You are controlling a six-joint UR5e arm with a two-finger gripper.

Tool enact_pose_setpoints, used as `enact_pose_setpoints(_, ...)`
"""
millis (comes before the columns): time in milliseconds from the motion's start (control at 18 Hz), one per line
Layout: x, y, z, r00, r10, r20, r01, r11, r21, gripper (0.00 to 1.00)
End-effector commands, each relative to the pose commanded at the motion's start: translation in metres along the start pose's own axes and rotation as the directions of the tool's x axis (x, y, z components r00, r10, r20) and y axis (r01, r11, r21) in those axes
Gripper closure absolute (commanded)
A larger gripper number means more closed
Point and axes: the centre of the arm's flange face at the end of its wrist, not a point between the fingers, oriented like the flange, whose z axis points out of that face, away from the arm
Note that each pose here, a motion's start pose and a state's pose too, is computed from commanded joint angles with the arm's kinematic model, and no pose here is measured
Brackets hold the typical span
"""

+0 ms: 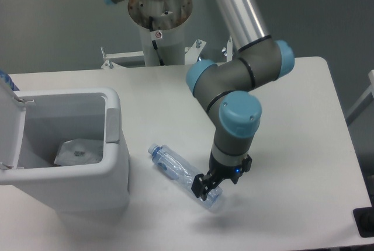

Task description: Place the trash in the trash can

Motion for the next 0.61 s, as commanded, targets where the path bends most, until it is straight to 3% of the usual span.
enact_pose_setpoints(611, 0.004, 0.001, 0.032, 1.000, -0.018, 0.018, 0.019, 0.999, -0.041, 0.00)
